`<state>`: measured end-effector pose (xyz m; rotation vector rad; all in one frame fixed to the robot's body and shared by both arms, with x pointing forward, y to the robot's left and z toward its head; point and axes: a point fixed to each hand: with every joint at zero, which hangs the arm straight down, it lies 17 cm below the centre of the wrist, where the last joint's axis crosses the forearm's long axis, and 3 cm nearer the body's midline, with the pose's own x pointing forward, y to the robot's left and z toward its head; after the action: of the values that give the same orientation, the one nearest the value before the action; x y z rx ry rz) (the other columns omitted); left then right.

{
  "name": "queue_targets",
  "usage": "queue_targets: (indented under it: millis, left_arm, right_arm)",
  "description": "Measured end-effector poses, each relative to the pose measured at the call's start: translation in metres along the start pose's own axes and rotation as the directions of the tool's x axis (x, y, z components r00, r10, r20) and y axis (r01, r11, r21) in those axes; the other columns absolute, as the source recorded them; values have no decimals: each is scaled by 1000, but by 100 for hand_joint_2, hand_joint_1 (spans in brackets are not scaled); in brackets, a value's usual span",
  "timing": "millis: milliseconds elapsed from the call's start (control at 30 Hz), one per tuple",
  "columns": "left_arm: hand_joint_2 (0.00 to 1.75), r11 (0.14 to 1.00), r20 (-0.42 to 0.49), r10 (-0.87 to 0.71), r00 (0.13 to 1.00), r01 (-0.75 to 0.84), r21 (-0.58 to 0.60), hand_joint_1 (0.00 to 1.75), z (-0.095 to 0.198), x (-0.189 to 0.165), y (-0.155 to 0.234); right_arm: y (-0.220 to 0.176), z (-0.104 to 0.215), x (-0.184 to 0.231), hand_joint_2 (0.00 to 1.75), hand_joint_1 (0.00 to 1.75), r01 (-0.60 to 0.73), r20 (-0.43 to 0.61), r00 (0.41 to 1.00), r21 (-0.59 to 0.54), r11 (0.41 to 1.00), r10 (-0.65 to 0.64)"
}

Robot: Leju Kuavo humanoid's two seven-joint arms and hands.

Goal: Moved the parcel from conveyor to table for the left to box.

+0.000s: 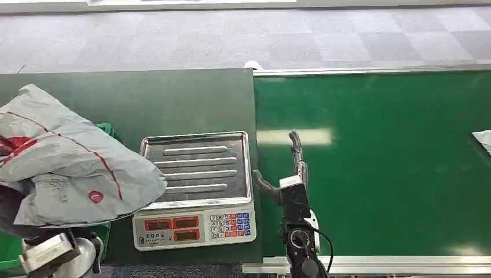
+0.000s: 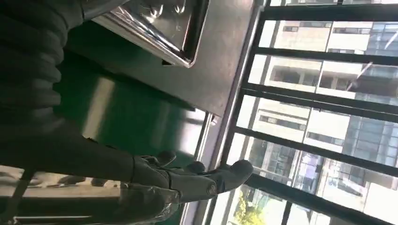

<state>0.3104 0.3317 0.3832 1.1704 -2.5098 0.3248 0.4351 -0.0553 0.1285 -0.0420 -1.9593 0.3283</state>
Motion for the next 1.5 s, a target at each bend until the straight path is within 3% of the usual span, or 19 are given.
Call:
queue_targets:
  millis: [133,267,333,367,567,600,633,867,1500]
  left_arm:
    - [175,997,-36,-71,997,72,42,175,-8,-40,34]
    - [175,983,-126,-177,976,180,15,164,-6,-95,54]
    - [175,973,-179,-232,956,231,-26,134,-3,-122,59]
    - [175,964,-205,-264,942,258,-57,98,-1,-136,58]
    - [175,928,-318,-370,873,327,-181,98,8,-207,48]
    - [175,924,-331,-379,864,332,-190,14,10,-214,48]
    - [175,922,-338,-383,860,335,-195,0,11,-219,48]
    - [175,917,-370,-387,845,310,-250,0,22,-236,39]
    - [175,941,-397,-328,857,261,-214,0,17,-245,31]
  right_arm:
    - [4,5,-11,175,0,10,-25,1000,8,1000,-9]
    - [6,7,-17,175,0,14,-45,999,15,1000,-13]
    - [7,9,-20,175,0,14,-54,998,18,1000,-13]
    - [7,9,-22,175,0,12,-57,998,16,1000,-11]
    - [2,16,-31,175,0,6,-84,996,6,1000,-6]
    - [2,16,-32,175,0,6,-87,996,5,1000,-6]
    - [2,17,-32,175,0,6,-90,996,4,1000,-6]
    - [0,18,-35,175,0,-1,-99,995,5,1000,2]
    - [-7,21,-42,175,0,3,-123,992,-19,1000,-5]
